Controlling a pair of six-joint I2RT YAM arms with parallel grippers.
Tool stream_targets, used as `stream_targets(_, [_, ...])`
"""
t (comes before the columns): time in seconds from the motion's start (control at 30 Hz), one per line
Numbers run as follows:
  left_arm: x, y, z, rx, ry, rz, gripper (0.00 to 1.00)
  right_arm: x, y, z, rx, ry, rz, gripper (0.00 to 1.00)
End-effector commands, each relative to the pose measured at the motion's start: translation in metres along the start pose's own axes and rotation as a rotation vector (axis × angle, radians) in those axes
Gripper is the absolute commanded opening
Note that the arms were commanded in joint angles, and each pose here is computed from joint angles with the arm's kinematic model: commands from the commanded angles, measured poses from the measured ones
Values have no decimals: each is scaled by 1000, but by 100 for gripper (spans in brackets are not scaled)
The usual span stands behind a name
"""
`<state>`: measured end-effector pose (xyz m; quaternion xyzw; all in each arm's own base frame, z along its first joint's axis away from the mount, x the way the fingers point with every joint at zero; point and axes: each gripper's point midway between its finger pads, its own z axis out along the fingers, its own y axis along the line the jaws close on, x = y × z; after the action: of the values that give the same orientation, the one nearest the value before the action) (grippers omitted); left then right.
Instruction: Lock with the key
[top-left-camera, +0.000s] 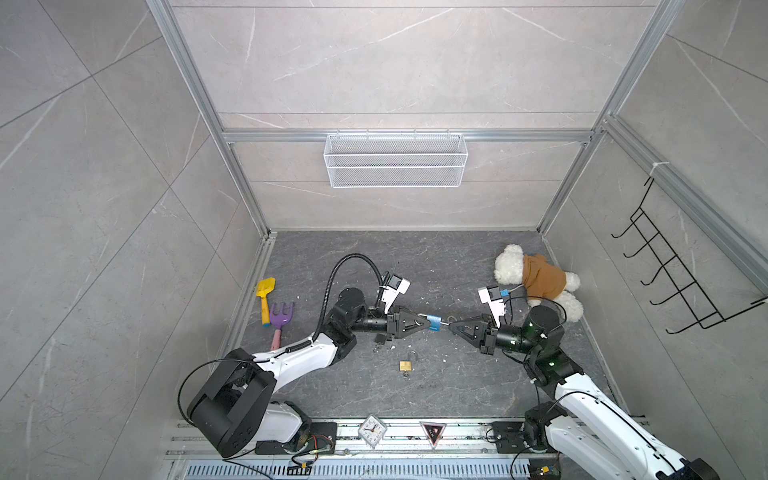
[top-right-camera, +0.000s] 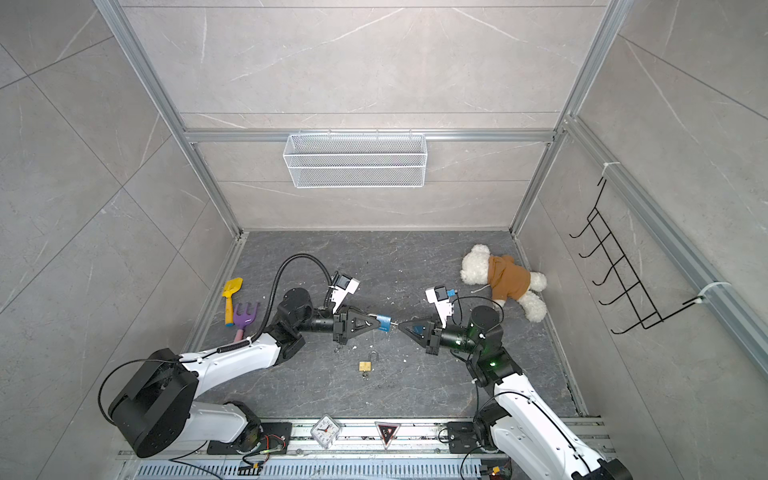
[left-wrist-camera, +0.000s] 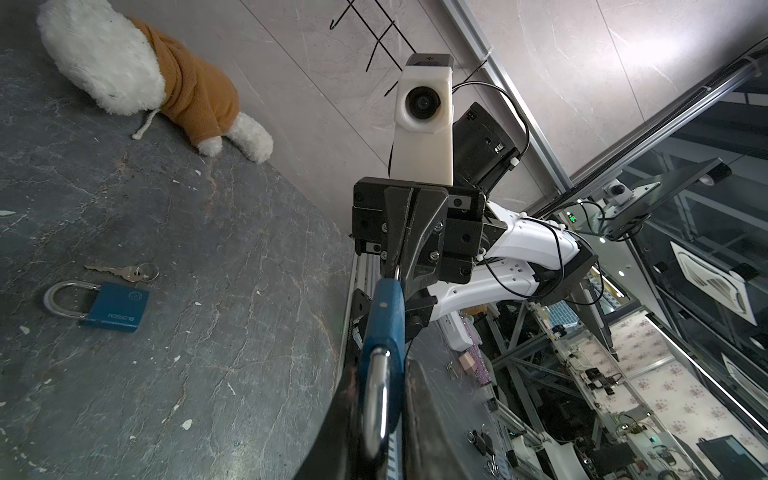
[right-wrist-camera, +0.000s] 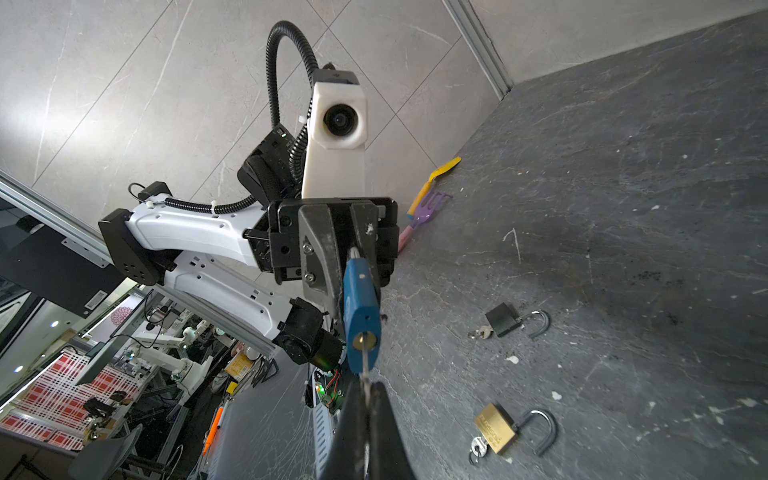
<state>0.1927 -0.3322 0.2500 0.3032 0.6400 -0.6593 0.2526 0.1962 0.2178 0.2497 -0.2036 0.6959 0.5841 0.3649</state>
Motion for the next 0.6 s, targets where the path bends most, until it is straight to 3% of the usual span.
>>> stream_targets(0.0, [-16,-15,-8,21,-51,90,0,0,2,-3,3,-12,-28,0])
stream_targets(0.33, [-17,-12,-9,6,-46,91,0,-2,2,-7,33,-25,-31,0])
stream_targets(0.57, [16,45,2,-325,160,25,0,-11,-45,-18,326,-81,56,0])
